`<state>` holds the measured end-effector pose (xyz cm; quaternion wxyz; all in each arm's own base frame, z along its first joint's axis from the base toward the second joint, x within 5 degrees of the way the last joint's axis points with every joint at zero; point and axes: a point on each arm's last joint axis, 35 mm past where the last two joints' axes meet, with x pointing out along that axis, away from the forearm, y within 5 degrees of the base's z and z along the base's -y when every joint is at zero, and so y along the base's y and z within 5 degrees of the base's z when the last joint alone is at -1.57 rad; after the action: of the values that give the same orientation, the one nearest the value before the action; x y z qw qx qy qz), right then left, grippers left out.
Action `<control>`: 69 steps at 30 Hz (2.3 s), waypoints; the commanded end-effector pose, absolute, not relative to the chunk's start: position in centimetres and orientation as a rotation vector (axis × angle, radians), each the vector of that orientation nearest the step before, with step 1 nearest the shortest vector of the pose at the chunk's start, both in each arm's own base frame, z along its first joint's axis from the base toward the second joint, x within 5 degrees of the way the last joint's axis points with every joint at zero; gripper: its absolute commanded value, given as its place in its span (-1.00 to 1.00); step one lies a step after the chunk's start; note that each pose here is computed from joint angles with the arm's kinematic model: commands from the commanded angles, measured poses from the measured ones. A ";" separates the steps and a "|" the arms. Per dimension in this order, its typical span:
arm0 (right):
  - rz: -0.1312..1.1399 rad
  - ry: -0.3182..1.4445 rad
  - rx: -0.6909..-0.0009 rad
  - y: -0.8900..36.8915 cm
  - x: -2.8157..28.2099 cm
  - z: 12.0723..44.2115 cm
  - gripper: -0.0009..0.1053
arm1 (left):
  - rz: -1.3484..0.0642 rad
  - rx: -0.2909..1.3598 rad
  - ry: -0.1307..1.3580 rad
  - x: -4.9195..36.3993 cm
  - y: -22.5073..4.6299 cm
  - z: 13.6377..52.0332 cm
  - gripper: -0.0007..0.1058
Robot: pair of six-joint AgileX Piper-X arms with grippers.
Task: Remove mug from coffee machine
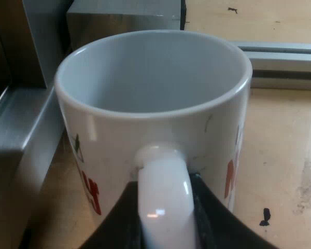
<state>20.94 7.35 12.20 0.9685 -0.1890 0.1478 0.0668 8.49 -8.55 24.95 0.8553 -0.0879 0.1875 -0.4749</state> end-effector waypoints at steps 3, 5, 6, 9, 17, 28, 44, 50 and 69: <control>0.122 0.243 -0.377 7.4 21.4 13.0 -0.98 | -0.992 -0.195 0.389 8.5 -8.6 25.2 0.51; 0.116 0.246 -0.379 7.4 21.3 13.0 -0.98 | -0.992 -0.195 0.389 8.5 -8.6 25.2 0.51; 0.097 0.250 -0.382 7.3 21.3 12.9 -0.98 | -0.992 -0.195 0.389 8.5 -8.6 25.2 0.51; 0.070 0.253 -0.386 7.2 21.3 13.0 -0.98 | -0.992 -0.195 0.389 8.5 -8.6 25.2 0.51; 0.084 0.262 -0.342 7.4 21.2 12.8 -0.23 | -0.992 -0.195 0.389 8.5 -8.6 25.2 0.51; 0.075 0.266 -0.279 7.3 20.9 13.7 -0.02 | -0.992 -0.195 0.389 8.5 -8.6 25.2 0.51; 0.144 0.511 -0.218 5.5 15.8 17.2 -0.02 | -0.992 -0.195 0.389 8.5 -8.6 25.2 0.51; 0.153 0.615 -0.249 4.7 13.7 19.9 -0.02 | -0.992 -0.195 0.387 8.5 -8.6 25.4 0.51; 0.234 0.687 -0.252 3.6 10.2 30.0 -0.02 | -0.811 -0.149 0.480 6.9 -6.5 32.0 0.51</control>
<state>10.50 3.56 29.24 0.9270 -0.1234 0.3403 0.0986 7.00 -6.70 31.66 0.8837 -0.0706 0.2287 -0.4022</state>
